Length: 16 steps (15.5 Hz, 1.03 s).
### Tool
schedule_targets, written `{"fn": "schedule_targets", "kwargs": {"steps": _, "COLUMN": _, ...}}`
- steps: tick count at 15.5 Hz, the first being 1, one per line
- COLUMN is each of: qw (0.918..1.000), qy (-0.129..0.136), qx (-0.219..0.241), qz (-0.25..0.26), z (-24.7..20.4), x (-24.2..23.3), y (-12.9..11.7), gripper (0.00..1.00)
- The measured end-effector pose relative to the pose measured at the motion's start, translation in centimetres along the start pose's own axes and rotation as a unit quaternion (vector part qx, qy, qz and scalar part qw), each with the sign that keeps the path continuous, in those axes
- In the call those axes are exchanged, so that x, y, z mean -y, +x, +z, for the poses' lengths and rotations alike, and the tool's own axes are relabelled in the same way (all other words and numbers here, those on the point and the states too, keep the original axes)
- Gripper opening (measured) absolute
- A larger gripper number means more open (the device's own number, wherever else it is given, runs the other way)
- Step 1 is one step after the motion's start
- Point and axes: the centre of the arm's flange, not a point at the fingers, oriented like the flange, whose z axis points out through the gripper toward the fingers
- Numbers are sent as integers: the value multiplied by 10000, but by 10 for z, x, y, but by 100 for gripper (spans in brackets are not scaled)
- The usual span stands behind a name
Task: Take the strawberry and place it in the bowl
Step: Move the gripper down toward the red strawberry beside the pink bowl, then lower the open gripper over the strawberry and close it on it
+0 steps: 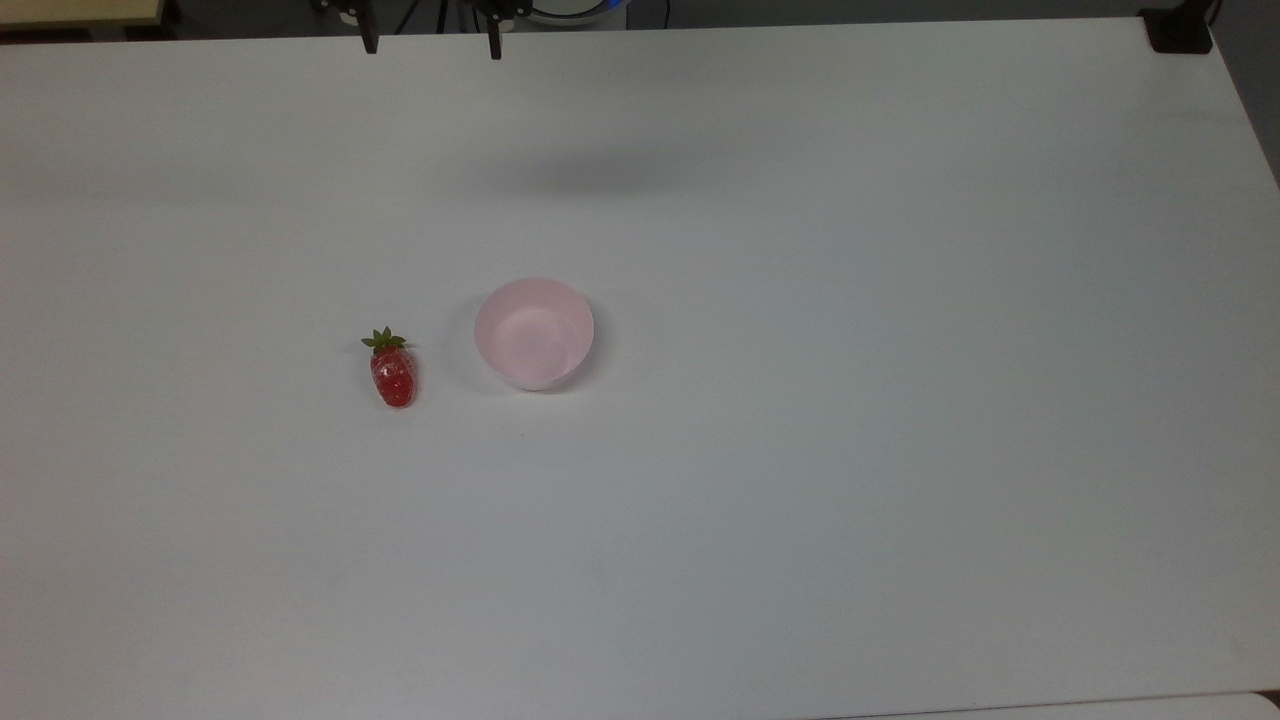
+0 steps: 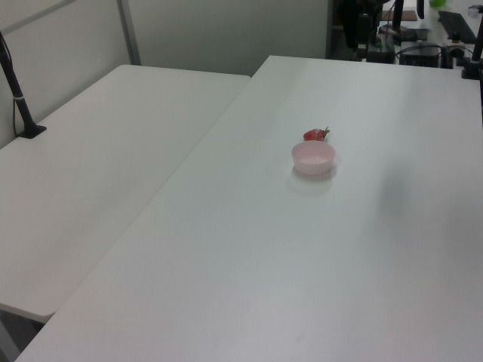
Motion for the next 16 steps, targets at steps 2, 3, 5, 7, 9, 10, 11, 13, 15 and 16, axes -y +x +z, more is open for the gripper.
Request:
{"fn": "schedule_targets", "kwargs": {"steps": 2, "qw": 9980, "qy": -42, "qx": 75, "qz": -619, "z": 9, "x": -14, "y": -2, "gripper": 100}}
{"fn": "schedule_targets", "kwargs": {"steps": 3, "qw": 9960, "qy": -147, "qx": 68, "qz": -876, "z": 15, "x": -24, "y": -1, "gripper": 100}}
{"fn": "schedule_targets", "kwargs": {"steps": 5, "qw": 9937, "qy": -341, "qx": -5, "qz": -1070, "z": 37, "x": -42, "y": 9, "gripper": 100}}
{"fn": "schedule_targets", "kwargs": {"steps": 7, "qw": 9938, "qy": -453, "qx": -170, "qz": -1006, "z": 74, "x": -61, "y": 27, "gripper": 100}}
{"fn": "schedule_targets", "kwargs": {"steps": 9, "qw": 9942, "qy": -534, "qx": -369, "qz": -861, "z": 117, "x": -82, "y": 45, "gripper": 100}}
{"fn": "schedule_targets", "kwargs": {"steps": 10, "qw": 9940, "qy": -578, "qx": -485, "qz": -798, "z": 139, "x": -92, "y": 54, "gripper": 100}}
{"fn": "schedule_targets", "kwargs": {"steps": 11, "qw": 9937, "qy": -619, "qx": -614, "qz": -699, "z": 169, "x": -100, "y": 65, "gripper": 100}}
{"fn": "schedule_targets", "kwargs": {"steps": 13, "qw": 9942, "qy": -630, "qx": -718, "qz": -494, "z": 202, "x": -103, "y": 76, "gripper": 100}}
{"fn": "schedule_targets", "kwargs": {"steps": 15, "qw": 9952, "qy": -603, "qx": -721, "qz": -279, "z": 229, "x": -101, "y": 83, "gripper": 100}}
{"fn": "schedule_targets", "kwargs": {"steps": 16, "qw": 9957, "qy": -582, "qx": -693, "qz": -177, "z": 241, "x": -99, "y": 85, "gripper": 100}}
